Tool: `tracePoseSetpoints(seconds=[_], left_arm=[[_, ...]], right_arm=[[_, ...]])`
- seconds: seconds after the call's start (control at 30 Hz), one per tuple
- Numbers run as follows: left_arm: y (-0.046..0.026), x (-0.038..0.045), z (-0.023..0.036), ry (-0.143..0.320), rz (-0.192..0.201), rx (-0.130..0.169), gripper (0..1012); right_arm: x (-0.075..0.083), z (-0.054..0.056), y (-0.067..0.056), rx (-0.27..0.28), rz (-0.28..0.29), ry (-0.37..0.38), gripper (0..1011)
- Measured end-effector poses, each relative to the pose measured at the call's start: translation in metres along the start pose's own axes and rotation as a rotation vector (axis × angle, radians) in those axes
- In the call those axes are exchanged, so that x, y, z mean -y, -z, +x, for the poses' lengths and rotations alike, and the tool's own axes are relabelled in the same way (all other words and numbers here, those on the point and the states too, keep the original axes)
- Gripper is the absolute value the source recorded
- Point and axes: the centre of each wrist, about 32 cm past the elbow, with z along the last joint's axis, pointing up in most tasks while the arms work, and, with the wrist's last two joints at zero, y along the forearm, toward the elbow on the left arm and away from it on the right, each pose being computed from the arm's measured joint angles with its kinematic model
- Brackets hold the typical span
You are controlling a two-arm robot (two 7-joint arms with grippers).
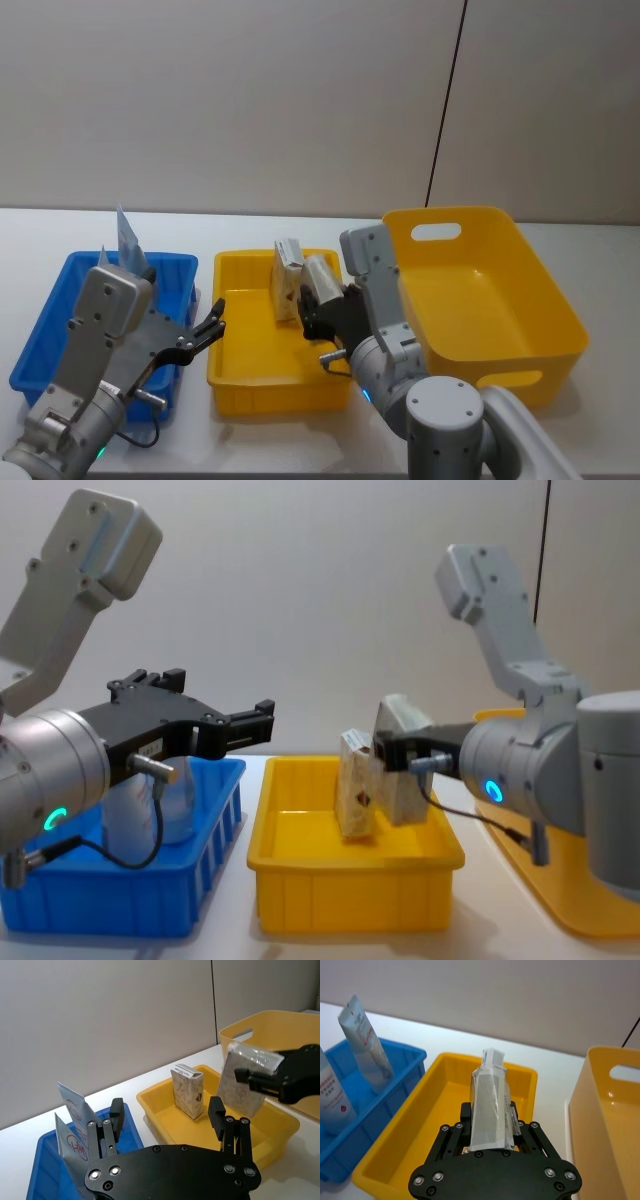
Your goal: Bimanual collaborative sorting of washing and personal care products
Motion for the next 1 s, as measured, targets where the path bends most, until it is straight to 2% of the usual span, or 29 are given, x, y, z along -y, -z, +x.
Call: tracePoseSetpoints(seconds=[0.17, 0.2, 0.27, 0.4, 0.57, 0.77, 0.8, 1.0], left_arm=[[0.0, 0.0, 0.0, 0.0, 0.0, 0.0, 1002], [0.0, 0.0, 0.0, 0.0, 0.0, 0.0, 1001], [0.0, 0.0, 0.0, 0.0, 0.0, 0.0, 1002], [0.0, 0.0, 0.0, 0.0, 0.0, 0.0, 1001], [0.0, 0.0, 0.0, 0.0, 0.0, 0.0, 1001], [0.0, 0.0, 0.0, 0.0, 0.0, 0.0, 1002], [0.0, 0.0, 0.0, 0.0, 0.0, 0.0, 1001], [0.0, 0.0, 0.0, 0.0, 0.0, 0.0, 1002]], right_arm=[[0.005, 0.005, -0.005, 0.014, 0.078, 0.013, 367], [0.005, 0.005, -0.005, 0.014, 0.078, 0.013, 367], [0.008, 0.01, -0.01, 0.024, 0.122, 0.035, 367], [0.011, 0.017, -0.015, 0.036, 0.156, 0.063, 367], [0.016, 0.031, -0.023, 0.055, 0.189, 0.121, 367], [0.021, 0.049, -0.032, 0.073, 0.179, 0.185, 367], [0.023, 0.054, -0.034, 0.076, 0.17, 0.199, 367], [0.026, 0.068, -0.04, 0.082, 0.128, 0.229, 367]])
